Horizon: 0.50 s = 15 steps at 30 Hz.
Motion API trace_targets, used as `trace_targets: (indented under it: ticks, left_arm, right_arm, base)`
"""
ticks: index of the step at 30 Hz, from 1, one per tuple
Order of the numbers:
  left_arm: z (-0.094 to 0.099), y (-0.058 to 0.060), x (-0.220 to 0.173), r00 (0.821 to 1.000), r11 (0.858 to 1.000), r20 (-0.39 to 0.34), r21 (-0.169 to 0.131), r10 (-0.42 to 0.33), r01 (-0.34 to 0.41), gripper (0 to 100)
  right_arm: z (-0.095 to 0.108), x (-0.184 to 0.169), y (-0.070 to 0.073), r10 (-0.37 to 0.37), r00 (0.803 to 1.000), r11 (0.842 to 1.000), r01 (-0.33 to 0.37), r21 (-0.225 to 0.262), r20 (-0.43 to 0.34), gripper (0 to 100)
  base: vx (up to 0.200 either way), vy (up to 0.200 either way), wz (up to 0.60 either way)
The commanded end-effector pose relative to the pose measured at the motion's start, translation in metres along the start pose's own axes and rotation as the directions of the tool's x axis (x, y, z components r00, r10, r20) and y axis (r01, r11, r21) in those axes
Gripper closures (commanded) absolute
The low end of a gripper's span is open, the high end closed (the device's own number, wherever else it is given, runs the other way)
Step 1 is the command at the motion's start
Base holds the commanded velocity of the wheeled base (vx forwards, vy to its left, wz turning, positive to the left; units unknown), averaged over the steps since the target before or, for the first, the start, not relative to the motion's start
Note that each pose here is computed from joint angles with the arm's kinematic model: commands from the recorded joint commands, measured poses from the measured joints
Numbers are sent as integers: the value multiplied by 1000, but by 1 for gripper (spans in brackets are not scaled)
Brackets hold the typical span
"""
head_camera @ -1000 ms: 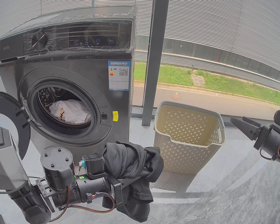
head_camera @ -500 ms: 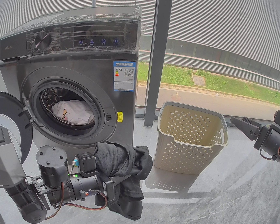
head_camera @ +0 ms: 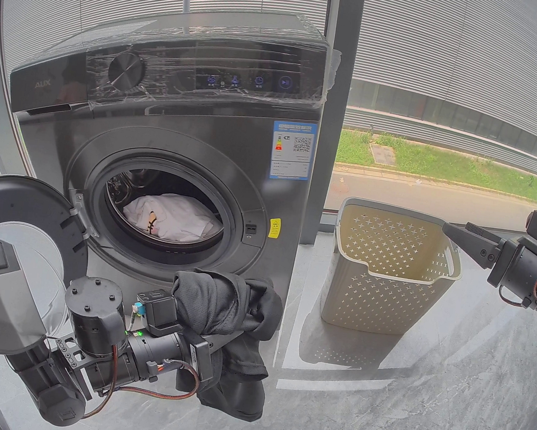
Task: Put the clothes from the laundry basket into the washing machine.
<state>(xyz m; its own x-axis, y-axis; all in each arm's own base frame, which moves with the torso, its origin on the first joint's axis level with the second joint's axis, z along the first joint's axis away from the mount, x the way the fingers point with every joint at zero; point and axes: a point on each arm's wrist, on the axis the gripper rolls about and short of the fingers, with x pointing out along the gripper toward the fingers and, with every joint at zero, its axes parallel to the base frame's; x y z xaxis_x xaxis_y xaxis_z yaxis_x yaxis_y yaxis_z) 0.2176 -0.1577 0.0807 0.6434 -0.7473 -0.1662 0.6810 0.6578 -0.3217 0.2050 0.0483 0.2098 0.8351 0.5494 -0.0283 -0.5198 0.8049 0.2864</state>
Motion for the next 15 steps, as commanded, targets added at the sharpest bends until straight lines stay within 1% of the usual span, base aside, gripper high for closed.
trace_targets:
  ticks: [1, 11, 15]
  left_arm:
    - [1, 3, -1, 1000, 1000, 3, -3, 12, -12, 100]
    - [0, 4, -4, 1000, 1000, -1, -5, 20, -20, 100]
    - [-1, 5, -4, 1000, 1000, -2, 0, 21, -21, 100]
  right_arm:
    - [0, 0, 0, 3, 1000, 1000, -3, 0, -1, 0]
    - [1, -1, 1, 4, 1000, 1000, -4, -2, 3, 0]
    - [1, -1, 1, 4, 1000, 1000, -4, -2, 3, 0]
  base:
    - [0, 200, 0]
    - [0, 200, 0]
    - [0, 200, 0]
